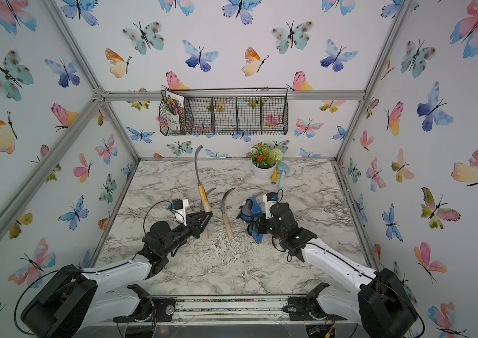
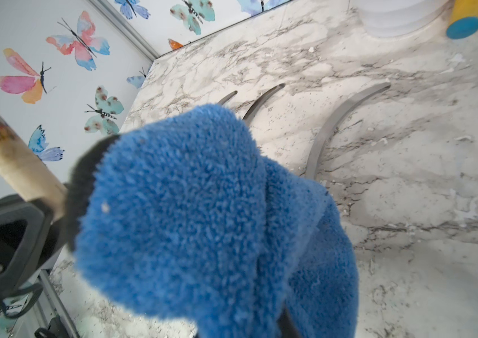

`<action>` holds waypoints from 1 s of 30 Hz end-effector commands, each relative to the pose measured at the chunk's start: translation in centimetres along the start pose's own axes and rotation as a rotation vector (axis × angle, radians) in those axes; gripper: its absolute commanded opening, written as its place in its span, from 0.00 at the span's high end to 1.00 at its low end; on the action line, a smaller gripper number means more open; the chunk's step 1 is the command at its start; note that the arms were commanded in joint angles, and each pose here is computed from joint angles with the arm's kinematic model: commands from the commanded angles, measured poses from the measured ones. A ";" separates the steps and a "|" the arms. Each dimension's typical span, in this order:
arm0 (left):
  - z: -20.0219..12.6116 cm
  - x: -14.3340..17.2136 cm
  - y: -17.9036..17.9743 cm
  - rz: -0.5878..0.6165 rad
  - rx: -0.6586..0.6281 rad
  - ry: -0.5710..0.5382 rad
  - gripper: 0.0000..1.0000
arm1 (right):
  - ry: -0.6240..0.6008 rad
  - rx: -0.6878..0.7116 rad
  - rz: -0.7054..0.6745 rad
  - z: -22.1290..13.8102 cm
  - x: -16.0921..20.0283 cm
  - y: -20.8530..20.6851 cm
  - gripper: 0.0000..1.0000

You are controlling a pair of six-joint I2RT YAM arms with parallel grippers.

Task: Wipe small sickles with rags
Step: Wipe the small sickle.

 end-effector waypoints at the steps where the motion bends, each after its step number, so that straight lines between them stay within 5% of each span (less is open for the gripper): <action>1: -0.9 -1.5 -1.7 0.017 0.087 -0.066 1.00 | 0.032 -0.118 -0.046 0.0 1.4 2.9 0.98; 12: 0.3 -0.1 -2.8 0.011 0.193 0.005 1.00 | 0.118 -0.406 -0.124 1.0 4.4 10.7 0.98; 25: 0.7 0.9 -5.2 0.045 0.259 0.049 1.00 | 0.069 -0.466 -0.163 4.7 1.4 14.3 0.98; 30: 0.7 0.8 -4.4 0.046 0.209 0.039 1.00 | 0.033 -0.538 -0.179 2.9 0.9 15.3 0.98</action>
Point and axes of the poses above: each gripper's point midway between its finger pads, its own z axis out along the fingers, its own y axis along the line the jaws close on, x = y × z, the point moved 2 cm from there along -z, back along the fingers, and after that the axes turned 5 degrees about z, right-handed, at the moved point
